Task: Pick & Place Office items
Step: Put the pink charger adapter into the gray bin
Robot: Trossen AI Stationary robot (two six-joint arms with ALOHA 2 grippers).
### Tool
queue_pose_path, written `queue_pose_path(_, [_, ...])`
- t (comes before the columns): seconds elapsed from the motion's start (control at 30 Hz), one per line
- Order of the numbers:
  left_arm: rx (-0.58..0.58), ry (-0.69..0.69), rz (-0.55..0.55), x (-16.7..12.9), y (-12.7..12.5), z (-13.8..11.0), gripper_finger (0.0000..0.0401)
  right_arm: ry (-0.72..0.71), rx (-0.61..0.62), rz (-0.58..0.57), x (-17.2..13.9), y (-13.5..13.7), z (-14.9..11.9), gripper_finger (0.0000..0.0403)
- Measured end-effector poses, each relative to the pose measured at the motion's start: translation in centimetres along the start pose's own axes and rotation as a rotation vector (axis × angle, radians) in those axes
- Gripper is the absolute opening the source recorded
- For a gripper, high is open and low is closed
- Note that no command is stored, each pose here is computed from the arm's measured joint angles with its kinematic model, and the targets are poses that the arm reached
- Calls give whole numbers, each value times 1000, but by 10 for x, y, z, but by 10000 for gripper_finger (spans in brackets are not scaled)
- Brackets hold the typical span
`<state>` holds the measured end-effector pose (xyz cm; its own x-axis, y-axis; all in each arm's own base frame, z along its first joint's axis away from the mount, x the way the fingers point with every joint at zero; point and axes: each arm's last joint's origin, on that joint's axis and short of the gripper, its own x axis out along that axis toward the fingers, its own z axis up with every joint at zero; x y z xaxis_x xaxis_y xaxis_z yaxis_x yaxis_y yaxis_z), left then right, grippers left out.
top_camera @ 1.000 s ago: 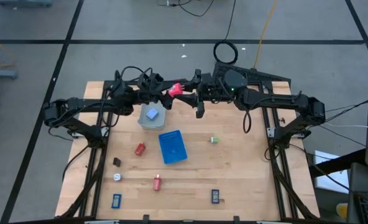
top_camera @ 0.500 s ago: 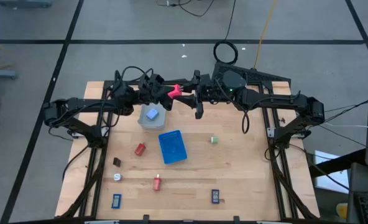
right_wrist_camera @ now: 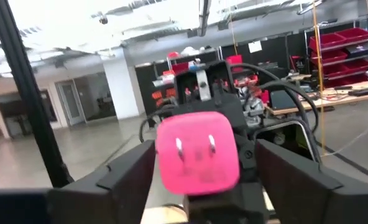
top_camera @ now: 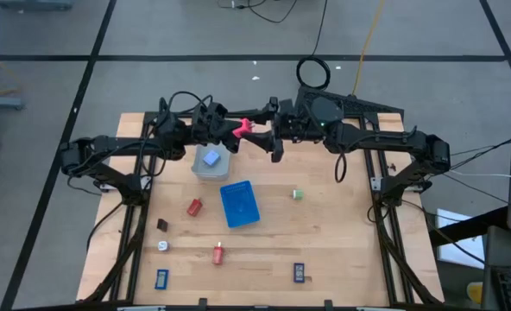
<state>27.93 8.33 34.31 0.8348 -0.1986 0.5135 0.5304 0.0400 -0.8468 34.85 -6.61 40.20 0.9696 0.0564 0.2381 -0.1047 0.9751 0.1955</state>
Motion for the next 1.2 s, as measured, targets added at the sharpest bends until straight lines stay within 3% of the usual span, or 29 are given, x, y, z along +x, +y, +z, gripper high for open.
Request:
queue_pose_path(0.17, [29, -7, 2, -1, 0, 3, 149, -94, 42, 23, -1, 0, 10, 287])
queue_pose_path(0.33, [89, 0, 13, -7, -2, 13, 149, -197, 42, 26, -18, 1, 38, 289])
queue_pose_path(0.57, [279, 33, 34, -26, -24, 32, 149, -149, -8, -90, -57, 2, 72, 290])
queue_pose_path(0.83, [448, 57, 277, -55, -37, 49, 149, -45, -3, -282, -90, 6, 85, 290])
queue_pose_path(1.2, [497, -39, 698, -107, -55, 38, 149, -9, 8, -346, -99, 8, 86, 290])
